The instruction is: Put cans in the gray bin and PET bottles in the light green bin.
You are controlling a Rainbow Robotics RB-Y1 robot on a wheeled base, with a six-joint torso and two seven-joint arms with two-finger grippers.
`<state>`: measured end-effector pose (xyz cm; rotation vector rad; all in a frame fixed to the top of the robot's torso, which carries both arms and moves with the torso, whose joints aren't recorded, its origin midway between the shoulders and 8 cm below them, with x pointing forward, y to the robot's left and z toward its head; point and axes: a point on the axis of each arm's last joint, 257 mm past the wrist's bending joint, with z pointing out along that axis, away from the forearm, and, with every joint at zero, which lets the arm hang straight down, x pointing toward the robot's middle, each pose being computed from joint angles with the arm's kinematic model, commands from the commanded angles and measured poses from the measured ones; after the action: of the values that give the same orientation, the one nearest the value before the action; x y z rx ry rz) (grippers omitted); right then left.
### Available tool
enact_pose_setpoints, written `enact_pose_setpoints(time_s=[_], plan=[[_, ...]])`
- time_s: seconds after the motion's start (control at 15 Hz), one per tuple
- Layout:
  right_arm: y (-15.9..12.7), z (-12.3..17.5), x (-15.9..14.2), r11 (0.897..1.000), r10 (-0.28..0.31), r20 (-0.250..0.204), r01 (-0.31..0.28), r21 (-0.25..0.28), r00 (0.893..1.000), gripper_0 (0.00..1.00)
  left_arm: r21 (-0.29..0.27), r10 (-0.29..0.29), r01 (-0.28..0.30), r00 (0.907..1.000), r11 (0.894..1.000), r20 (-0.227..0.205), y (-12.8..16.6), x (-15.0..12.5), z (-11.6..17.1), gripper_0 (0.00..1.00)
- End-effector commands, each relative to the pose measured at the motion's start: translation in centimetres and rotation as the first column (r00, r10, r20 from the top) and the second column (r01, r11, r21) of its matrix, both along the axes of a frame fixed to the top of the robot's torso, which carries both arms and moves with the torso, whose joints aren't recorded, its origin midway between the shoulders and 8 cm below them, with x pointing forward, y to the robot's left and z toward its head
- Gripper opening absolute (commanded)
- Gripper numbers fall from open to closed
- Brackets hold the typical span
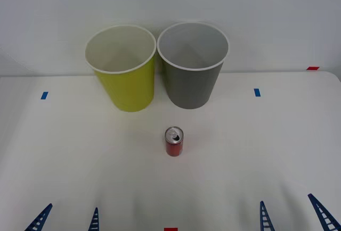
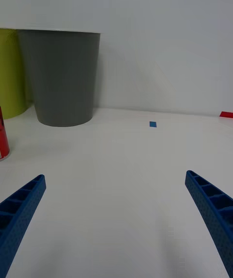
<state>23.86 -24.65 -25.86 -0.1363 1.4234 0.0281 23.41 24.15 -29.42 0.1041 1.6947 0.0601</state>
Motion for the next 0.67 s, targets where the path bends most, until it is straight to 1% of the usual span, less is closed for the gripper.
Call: enact_pose_setpoints(time_s=[0.07,0.13,0.2,0.27,0.33,0.4,0.47,0.53,0.6,0.67], plan=[[0.0,0.0,0.0,1.0,0.0,0.0,0.0,0.0,1.0,1.0,0.005,-0.029,0.029,0.9996,1.0,-0.004,-0.1,-0.5,-0.8,1.0],[0.0,0.0,0.0,1.0,0.0,0.0,0.0,0.0,1.0,1.0,0.011,-0.073,0.073,0.9971,0.997,0.022,-0.5,-0.3,-0.1,1.0],[0.0,0.0,0.0,1.0,0.0,0.0,0.0,0.0,1.0,1.0,0.032,-0.14,0.138,0.988,0.99,0.066,-1.4,0.2,1.1,1.0],[0.0,0.0,0.0,1.0,0.0,0.0,0.0,0.0,1.0,1.0,0.067,-0.219,0.214,0.9716,0.975,0.089,-2.5,0.6,1.8,1.0],[0.0,0.0,0.0,1.0,0.0,0.0,0.0,0.0,1.0,1.0,0.094,-0.283,0.273,0.9538,0.957,0.103,-3.4,1.1,2.2,1.0],[0.0,0.0,0.0,1.0,0.0,0.0,0.0,0.0,1.0,1.0,0.112,-0.334,0.322,0.9359,0.94,0.111,-4.3,1.5,2.5,1.0],[0.0,0.0,0.0,1.0,0.0,0.0,0.0,0.0,1.0,1.0,0.124,-0.386,0.372,0.9147,0.92,0.119,-5.3,1.9,2.8,1.0],[0.0,0.0,0.0,1.0,0.0,0.0,0.0,0.0,1.0,1.0,0.138,-0.411,0.395,0.9047,0.908,0.112,-5.6,2.0,2.7,1.0],[0.0,0.0,0.0,1.0,0.0,0.0,0.0,0.0,1.0,1.0,0.139,-0.433,0.417,0.8938,0.898,0.116,-6.3,2.0,2.8,1.0],[0.0,0.0,0.0,1.0,0.0,0.0,0.0,0.0,1.0,1.0,0.129,-0.457,0.442,0.8808,0.888,0.125,-7.2,2.1,3.0,1.0]])
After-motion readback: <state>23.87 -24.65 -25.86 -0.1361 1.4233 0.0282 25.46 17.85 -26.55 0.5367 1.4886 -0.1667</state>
